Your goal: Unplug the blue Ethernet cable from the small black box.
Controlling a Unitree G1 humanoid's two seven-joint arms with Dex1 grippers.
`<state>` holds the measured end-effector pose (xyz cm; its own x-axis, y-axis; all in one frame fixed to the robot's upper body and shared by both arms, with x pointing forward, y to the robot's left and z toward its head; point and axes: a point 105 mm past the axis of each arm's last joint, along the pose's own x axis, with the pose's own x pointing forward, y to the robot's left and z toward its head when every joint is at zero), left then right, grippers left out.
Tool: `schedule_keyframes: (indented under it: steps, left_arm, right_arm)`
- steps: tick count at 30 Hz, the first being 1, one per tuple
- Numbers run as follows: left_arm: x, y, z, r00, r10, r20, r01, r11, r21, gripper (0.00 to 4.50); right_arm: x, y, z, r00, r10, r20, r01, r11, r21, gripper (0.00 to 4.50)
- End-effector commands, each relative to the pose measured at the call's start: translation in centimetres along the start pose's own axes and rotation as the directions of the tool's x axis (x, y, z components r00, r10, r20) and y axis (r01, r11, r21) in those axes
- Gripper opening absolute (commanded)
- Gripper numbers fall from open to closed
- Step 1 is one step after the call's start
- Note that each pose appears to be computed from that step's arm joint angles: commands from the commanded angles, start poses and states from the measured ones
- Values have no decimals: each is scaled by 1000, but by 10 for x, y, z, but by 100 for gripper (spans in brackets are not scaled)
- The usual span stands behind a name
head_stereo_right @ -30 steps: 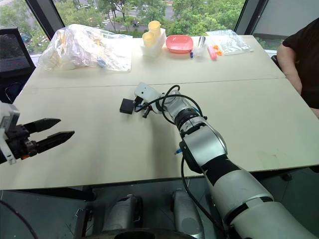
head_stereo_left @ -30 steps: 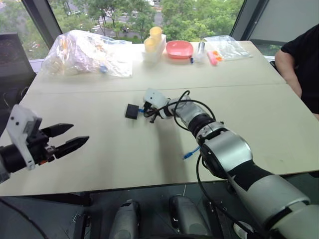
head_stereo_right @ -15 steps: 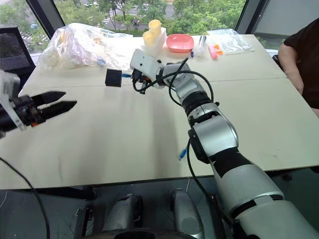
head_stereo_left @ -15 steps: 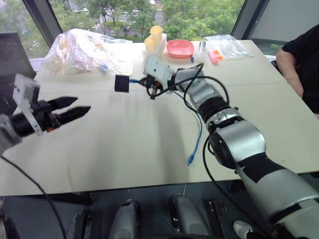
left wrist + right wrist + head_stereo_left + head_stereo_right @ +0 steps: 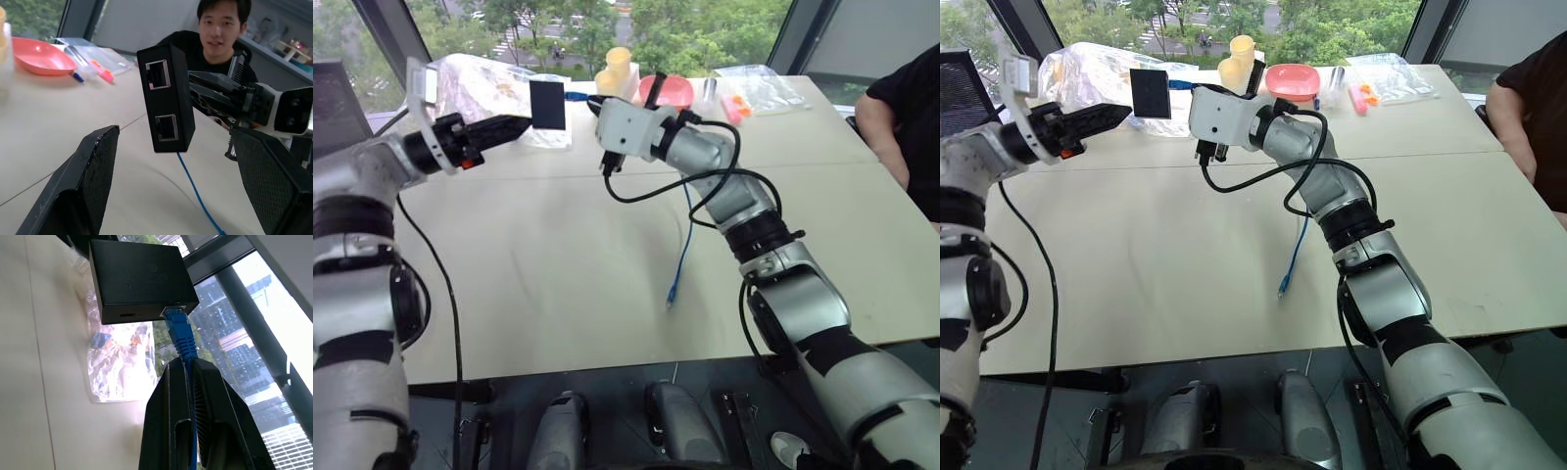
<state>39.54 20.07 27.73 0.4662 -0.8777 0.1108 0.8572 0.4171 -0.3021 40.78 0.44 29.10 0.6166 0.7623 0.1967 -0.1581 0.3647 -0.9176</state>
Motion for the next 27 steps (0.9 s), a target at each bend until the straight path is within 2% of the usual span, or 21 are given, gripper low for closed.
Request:
schedule_keyframes:
  steps: [1,5,14,17,24,26,27]
  left_arm:
    - [6,-4,11,1000,-23,0,23,999,38,377]
    - [15,-6,12,999,-42,-10,43,998,43,377]
    - [22,-9,19,997,-65,42,64,997,34,119]
    - [20,-10,19,996,-77,36,76,997,33,54]
    - [15,-9,19,997,-70,16,69,996,55,54]
    - [13,-9,19,997,-74,15,73,996,55,54]
    - [11,-10,18,997,-80,13,79,995,54,54]
  right_arm:
    - [-1,-19,20,996,-74,57,78,995,-63,9]
    - [-3,-16,24,995,-78,64,82,994,-74,9]
    - [-6,-6,33,995,-56,77,63,993,-101,0]
    - [-6,-2,34,996,-47,77,55,993,-103,0]
    - [-9,1,33,997,-37,72,44,995,-94,0]
    - [-11,2,30,997,-24,70,26,999,-36,0]
    - [-14,2,29,997,-12,81,8,999,46,0]
